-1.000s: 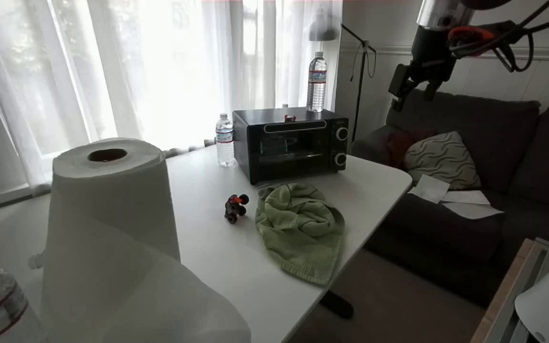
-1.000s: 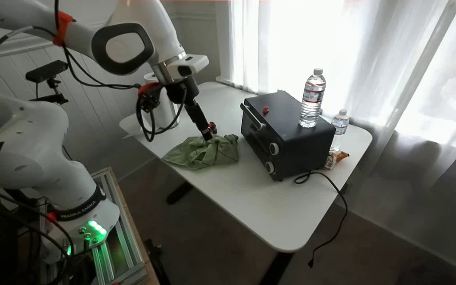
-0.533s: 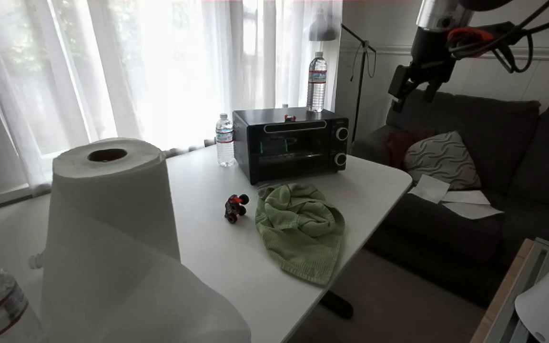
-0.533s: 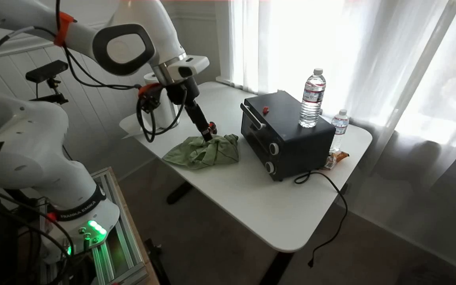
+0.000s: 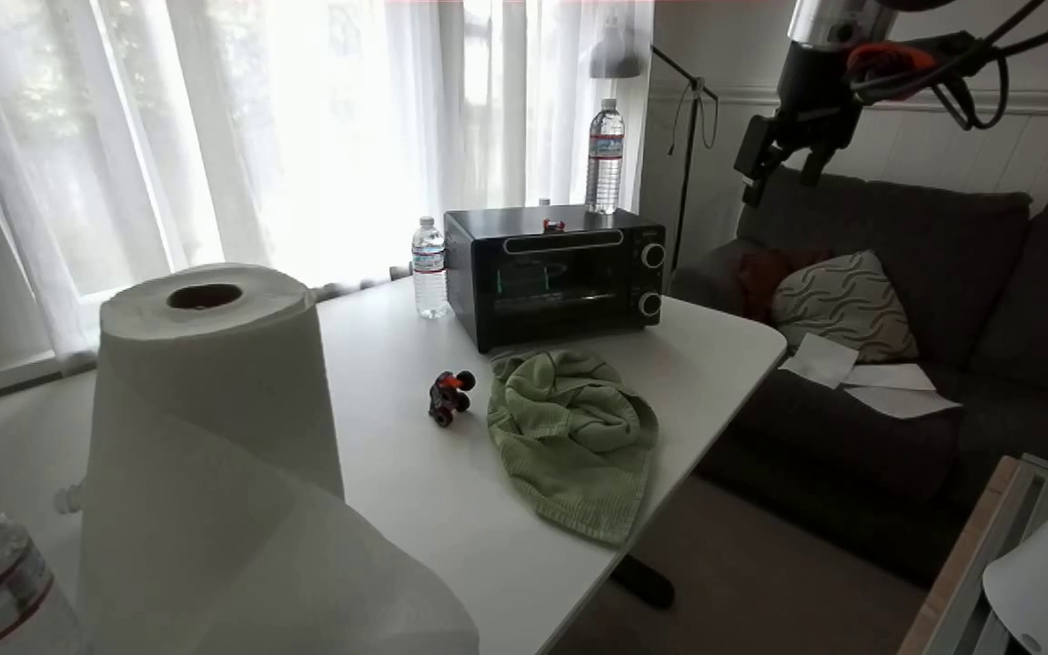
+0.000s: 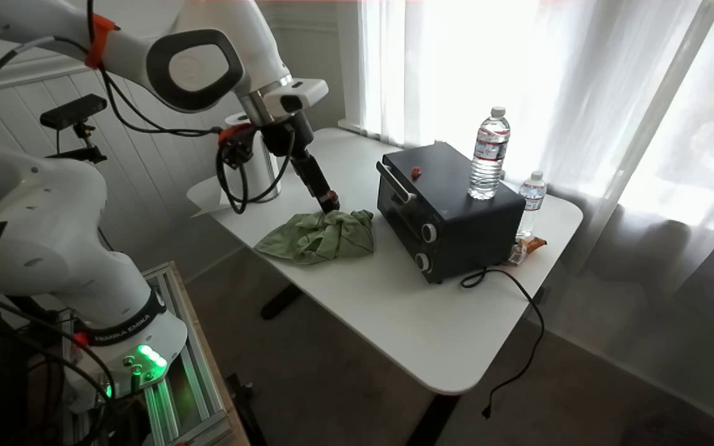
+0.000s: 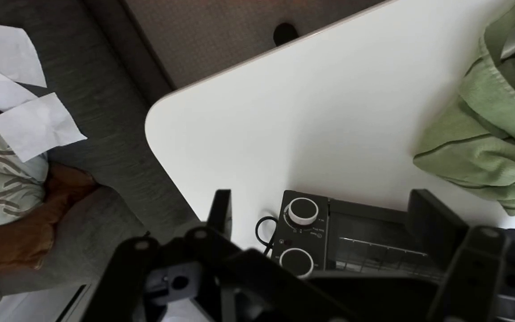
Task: Cut out the paper towel and put it on the green towel
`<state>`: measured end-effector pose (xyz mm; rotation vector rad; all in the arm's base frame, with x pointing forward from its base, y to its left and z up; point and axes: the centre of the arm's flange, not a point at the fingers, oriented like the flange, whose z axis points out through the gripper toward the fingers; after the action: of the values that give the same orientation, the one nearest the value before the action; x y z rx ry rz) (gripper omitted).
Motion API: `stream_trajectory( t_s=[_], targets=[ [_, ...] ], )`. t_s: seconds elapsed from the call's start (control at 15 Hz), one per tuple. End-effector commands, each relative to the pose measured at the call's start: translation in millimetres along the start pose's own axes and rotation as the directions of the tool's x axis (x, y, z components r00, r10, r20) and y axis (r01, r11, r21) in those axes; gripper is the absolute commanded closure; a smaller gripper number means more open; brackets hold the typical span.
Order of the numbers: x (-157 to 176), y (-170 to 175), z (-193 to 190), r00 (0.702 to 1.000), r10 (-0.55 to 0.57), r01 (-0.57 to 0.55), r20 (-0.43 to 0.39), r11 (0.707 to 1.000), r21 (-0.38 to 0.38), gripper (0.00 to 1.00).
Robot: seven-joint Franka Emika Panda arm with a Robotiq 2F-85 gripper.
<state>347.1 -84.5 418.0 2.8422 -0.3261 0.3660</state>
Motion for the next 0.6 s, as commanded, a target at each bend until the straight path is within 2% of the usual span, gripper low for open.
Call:
stream_trajectory(
  t_s=[0.0, 0.27, 0.53],
  targets=[
    [-4, -29, -16, 0.998, -0.054, 0.054, -0.011, 0.998, -0.014, 0.0],
    [-17, -69, -30, 0.988, -0.157, 0.157, 0.004, 0.988, -0.008, 0.0],
    [-35, -114, -40, 0.953, -0.304, 0.304, 0.0, 0.952, 0.034, 0.0]
  ],
)
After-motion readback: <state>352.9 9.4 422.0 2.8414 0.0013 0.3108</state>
